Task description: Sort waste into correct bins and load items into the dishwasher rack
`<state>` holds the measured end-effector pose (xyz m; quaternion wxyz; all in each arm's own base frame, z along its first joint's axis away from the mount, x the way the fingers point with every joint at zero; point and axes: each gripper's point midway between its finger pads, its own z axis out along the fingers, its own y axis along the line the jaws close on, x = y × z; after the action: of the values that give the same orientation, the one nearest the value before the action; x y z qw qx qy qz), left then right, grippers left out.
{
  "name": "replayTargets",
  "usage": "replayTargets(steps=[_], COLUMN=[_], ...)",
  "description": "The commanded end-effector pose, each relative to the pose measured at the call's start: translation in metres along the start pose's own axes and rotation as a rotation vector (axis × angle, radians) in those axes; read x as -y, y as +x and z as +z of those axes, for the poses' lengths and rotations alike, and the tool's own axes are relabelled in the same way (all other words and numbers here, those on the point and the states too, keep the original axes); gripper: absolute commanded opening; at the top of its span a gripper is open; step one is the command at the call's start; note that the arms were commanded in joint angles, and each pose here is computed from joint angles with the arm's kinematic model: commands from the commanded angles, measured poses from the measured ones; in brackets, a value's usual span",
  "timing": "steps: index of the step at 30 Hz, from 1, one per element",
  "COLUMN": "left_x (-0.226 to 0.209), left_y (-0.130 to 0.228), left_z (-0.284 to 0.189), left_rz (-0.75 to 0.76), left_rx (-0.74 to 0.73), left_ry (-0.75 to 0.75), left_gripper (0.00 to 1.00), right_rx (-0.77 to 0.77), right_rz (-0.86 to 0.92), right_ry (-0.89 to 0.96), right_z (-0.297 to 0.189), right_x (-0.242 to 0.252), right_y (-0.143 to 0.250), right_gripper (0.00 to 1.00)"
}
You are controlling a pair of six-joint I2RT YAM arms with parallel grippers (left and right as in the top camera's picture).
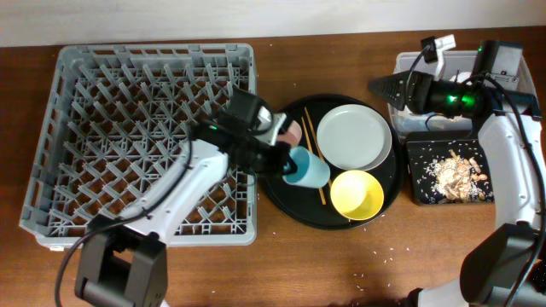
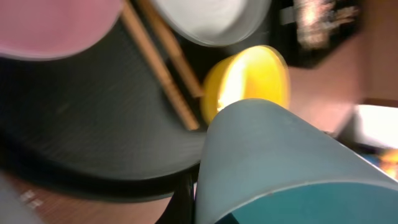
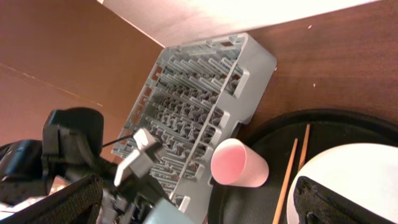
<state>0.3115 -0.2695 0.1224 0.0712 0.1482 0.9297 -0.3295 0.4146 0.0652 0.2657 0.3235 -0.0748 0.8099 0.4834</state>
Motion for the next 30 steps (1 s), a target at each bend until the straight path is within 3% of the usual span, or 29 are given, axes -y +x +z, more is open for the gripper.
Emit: replayTargets(steps=[1, 5, 9, 15, 17, 20, 24, 27, 30], left_x=[-0.04, -0.047, -0.045, -0.039, -0.029, -0.003, 0.001, -0.027, -0.057], left_y=[0.007, 0.011, 0.021, 0.016, 0.01, -0.025, -0.064, -0.073, -0.078], left_z=[-0.006, 0.004, 0.026, 0.033, 0.029, -0.046, -0.164, -0.199, -0.208], left_rz=[0.032, 0.137, 0.198, 0.202, 0.187, 0.1, -0.021, -0.107, -0.18], left_rx=[0.021, 0.03, -0.008, 0.009, 0.008, 0.046, 0.205, 0.271, 0.277], left_ry=[-0.353, -0.566, -0.627, -0.588, -0.534, -0.488, -0.509, -0.539, -0.566], left_gripper=[0.01, 0.01, 0.07, 0.44, 0.5, 0.59, 0.6, 0.6, 0.6], right_rx=[-0.023, -0.062, -0.087, -0.1, -0.103, -0.146, -0.331, -0.462, -0.519], right_rz=[-0.026, -0.023, 0.008, 0.034, 0.04, 0.12, 0.175, 0.175, 0.151], right_ry=[0.008, 0.021, 0.095, 0.166, 0.175, 0.282, 0.432, 0.629, 0.861], right_z=[0.011, 0.024, 0.026, 0.023, 0.022, 0.012, 0.024, 0.042, 0.062], right_x=[-0.011, -0.015, -0.004, 0.008, 0.009, 0.027, 0.029, 0.027, 0.03], right_y=[0.0, 0.01, 0.017, 0.022, 0.023, 0.04, 0.088, 0.124, 0.157], right_gripper=[0.98, 0.99, 0.99, 1.0, 0.99, 0.95, 0.89, 0.87, 0.79])
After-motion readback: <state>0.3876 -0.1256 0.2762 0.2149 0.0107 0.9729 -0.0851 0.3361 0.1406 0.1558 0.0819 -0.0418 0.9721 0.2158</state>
